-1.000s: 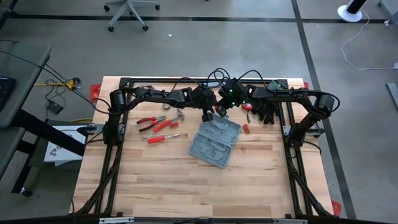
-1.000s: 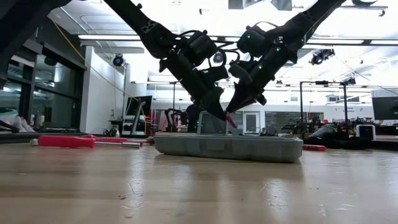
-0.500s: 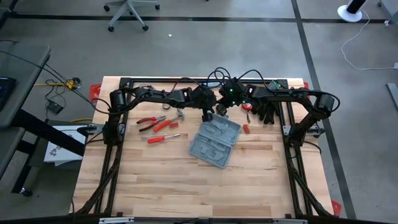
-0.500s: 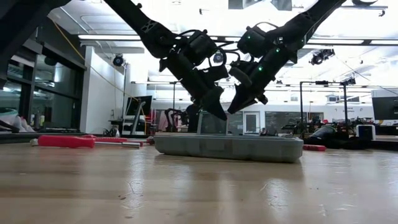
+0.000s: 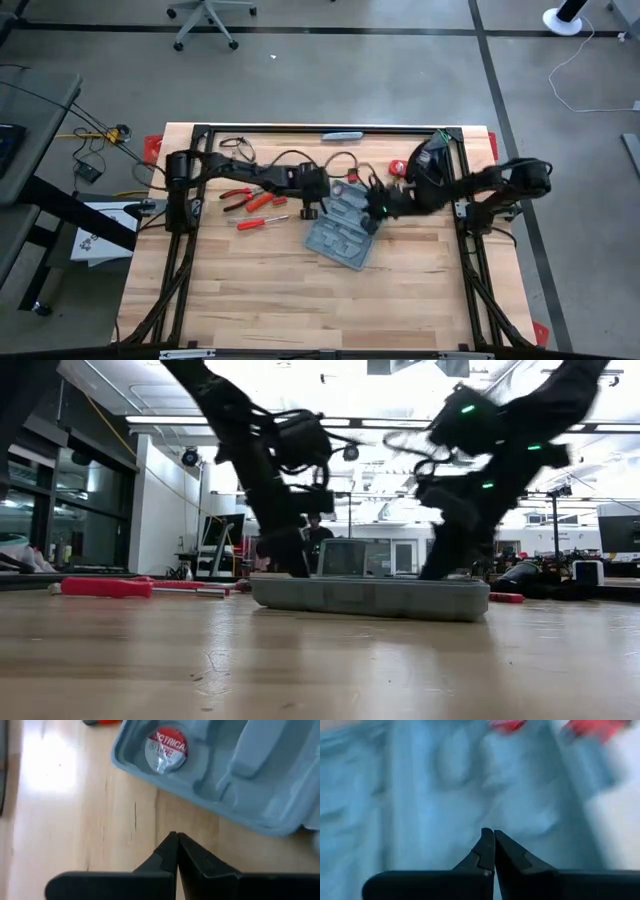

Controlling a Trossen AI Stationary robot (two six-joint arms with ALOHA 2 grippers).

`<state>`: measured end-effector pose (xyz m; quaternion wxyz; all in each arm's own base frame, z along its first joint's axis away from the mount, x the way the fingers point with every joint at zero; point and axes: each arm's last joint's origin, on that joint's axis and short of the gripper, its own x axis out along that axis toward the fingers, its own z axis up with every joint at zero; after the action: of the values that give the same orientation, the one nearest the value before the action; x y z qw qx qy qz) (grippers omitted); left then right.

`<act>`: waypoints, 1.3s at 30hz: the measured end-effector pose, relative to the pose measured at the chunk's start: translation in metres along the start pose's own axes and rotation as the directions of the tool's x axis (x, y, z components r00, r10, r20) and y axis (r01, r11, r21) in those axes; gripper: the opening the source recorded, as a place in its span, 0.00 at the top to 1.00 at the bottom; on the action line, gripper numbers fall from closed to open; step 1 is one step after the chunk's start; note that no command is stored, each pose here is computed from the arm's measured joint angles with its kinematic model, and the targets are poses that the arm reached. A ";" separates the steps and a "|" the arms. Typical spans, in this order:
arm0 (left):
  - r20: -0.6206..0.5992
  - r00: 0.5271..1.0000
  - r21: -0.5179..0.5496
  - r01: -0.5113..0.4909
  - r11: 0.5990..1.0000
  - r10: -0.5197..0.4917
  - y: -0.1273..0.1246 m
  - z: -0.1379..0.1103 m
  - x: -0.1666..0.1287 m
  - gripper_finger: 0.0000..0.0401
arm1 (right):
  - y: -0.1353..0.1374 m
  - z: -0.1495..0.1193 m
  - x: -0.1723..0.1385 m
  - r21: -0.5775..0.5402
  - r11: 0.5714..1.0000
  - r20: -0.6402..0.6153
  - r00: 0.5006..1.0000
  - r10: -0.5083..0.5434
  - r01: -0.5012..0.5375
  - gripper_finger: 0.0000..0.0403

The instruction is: Prefit tool cases

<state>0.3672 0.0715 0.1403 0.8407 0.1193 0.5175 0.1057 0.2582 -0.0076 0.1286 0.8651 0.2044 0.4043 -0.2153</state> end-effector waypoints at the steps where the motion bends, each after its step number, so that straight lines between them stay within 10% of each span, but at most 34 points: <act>1: 0.019 1.000 -0.023 0.009 1.000 -0.008 -0.003 -0.003 -0.003 1.00 | 0.004 -0.008 -0.003 0.019 1.000 -0.001 1.000 0.016 -0.016 1.00; 9: 0.139 0.990 -0.177 0.027 0.984 -0.003 -0.022 -0.020 -0.025 1.00 | 0.031 -0.033 -0.029 0.096 0.995 0.174 0.984 -0.043 0.026 1.00; 17: 0.087 0.995 -0.274 0.076 0.959 -0.054 -0.047 -0.037 -0.020 1.00 | 0.029 -0.054 -0.030 0.179 0.978 0.049 0.992 -0.120 0.109 1.00; 39: 0.223 0.972 -0.300 0.141 0.944 -0.074 -0.080 -0.035 -0.026 1.00 | 0.050 -0.097 -0.066 0.267 0.960 0.092 0.990 -0.108 0.081 1.00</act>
<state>0.3284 -0.0093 0.1219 0.9030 -0.0338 0.4089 0.1272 0.1875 0.0989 0.1322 0.8393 0.2858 0.3354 -0.3184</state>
